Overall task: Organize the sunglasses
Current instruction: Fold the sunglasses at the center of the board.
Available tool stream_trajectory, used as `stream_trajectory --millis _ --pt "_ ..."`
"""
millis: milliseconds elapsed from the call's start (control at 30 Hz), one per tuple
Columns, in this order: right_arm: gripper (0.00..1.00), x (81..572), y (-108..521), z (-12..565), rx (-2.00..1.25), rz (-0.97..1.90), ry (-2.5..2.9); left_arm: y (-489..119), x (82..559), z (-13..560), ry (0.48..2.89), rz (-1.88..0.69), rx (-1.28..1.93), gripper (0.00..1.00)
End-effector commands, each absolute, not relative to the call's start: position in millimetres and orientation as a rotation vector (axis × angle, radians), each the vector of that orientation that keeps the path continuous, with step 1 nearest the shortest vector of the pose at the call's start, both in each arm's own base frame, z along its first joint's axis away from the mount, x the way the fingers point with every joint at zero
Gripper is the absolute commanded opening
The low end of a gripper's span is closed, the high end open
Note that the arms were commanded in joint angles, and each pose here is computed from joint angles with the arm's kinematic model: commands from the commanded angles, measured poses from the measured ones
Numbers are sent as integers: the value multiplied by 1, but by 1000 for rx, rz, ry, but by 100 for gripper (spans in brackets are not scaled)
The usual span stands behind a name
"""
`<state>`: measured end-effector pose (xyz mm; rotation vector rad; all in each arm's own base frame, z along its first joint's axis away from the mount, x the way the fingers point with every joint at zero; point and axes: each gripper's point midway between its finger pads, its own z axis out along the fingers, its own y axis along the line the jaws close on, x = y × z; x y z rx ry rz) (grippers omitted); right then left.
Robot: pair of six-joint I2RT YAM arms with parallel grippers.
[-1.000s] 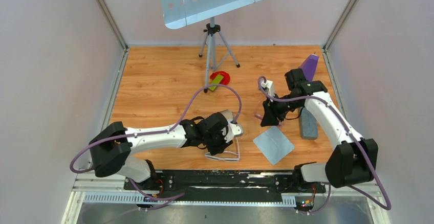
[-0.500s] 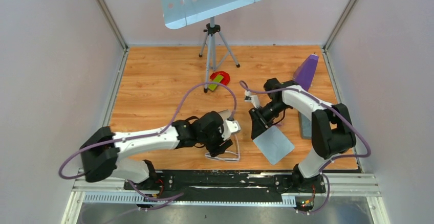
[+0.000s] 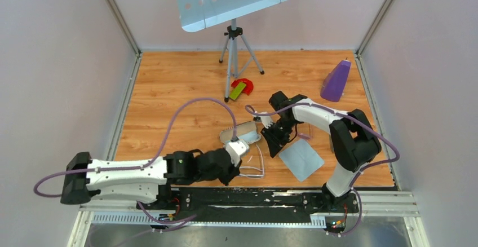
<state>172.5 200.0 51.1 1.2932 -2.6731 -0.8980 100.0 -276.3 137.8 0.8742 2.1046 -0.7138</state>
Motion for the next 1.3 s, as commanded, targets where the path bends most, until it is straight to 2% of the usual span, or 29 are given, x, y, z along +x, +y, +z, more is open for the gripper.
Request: stream_trajectory --millis 0,200,433,567,967,1100,1267 --pt "24 178 212 42 1325 -848 -2685 -271 65 99 2153 -552 1056 16" --pt "24 171 228 35 1358 -858 -2634 -277 57 72 2034 -244 1318 15" --pt "25 158 252 38 1346 -1012 -2558 -284 85 63 1884 43 1330 14" --pt "26 147 267 41 1387 -1072 -2497 -287 96 65 1803 106 1331 14" --pt "28 127 295 34 1430 -1132 -2375 -290 93 59 1780 81 1382 15" --pt "28 127 285 35 1466 -1078 -2390 -282 96 79 1791 47 1304 15" --pt "30 128 281 40 1503 -1061 -2413 -272 91 110 1826 -132 1169 18"
